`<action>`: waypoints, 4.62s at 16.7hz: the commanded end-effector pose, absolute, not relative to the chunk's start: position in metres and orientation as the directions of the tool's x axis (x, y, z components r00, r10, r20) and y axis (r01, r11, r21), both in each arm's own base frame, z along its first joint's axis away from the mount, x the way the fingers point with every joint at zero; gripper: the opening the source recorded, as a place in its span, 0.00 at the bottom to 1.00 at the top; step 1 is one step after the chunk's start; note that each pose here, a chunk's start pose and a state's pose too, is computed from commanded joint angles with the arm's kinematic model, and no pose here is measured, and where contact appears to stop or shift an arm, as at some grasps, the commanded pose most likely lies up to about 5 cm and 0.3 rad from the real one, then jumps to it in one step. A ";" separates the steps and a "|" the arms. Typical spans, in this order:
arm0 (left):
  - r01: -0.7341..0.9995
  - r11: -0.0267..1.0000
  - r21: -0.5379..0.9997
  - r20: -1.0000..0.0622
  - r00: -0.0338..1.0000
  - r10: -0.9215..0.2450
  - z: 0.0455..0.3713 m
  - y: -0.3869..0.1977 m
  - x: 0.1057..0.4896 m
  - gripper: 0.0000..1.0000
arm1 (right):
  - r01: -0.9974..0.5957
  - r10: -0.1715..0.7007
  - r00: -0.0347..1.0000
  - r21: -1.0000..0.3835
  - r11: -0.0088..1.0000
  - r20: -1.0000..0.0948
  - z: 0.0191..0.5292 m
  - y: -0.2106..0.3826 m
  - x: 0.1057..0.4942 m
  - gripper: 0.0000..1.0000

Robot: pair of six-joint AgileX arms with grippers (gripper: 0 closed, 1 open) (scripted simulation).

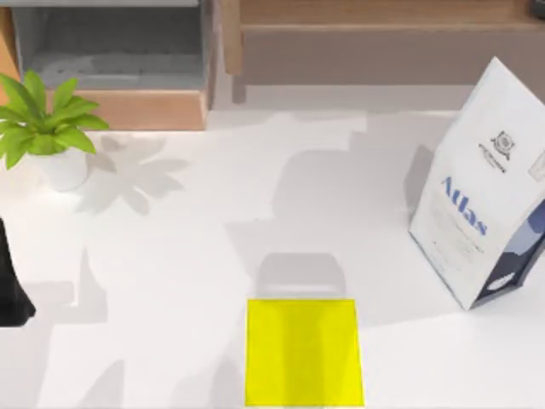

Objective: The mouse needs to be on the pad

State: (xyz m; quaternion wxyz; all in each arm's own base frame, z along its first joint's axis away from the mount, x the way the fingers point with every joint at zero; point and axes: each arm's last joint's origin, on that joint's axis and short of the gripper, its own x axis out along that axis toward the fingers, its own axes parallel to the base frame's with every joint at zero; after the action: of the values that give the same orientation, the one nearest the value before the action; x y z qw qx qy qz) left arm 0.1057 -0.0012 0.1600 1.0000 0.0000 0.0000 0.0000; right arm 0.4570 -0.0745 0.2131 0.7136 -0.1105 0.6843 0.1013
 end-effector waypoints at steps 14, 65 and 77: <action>0.000 1.000 0.000 0.000 1.000 0.000 0.160 -0.001 0.106 1.00 | -0.290 -0.004 0.006 -0.005 0.957 -1.000 0.145 -0.081 0.466 1.00; 0.000 1.000 0.000 0.000 1.000 0.000 0.160 -0.001 0.106 1.00 | -0.284 0.014 0.155 -0.031 0.958 -0.988 0.244 -0.029 0.465 0.00; 0.000 1.000 0.000 0.000 1.000 0.000 0.160 -0.001 0.106 1.00 | -0.133 0.180 0.177 0.158 0.978 -0.968 0.225 0.283 0.332 0.00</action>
State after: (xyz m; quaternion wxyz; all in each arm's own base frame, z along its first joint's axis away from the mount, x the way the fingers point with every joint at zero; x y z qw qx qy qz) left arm 0.1057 -0.0012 0.1600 1.0000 0.0000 0.0000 0.0000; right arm 0.3320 0.2830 0.2245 0.7669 0.0187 0.6333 0.1021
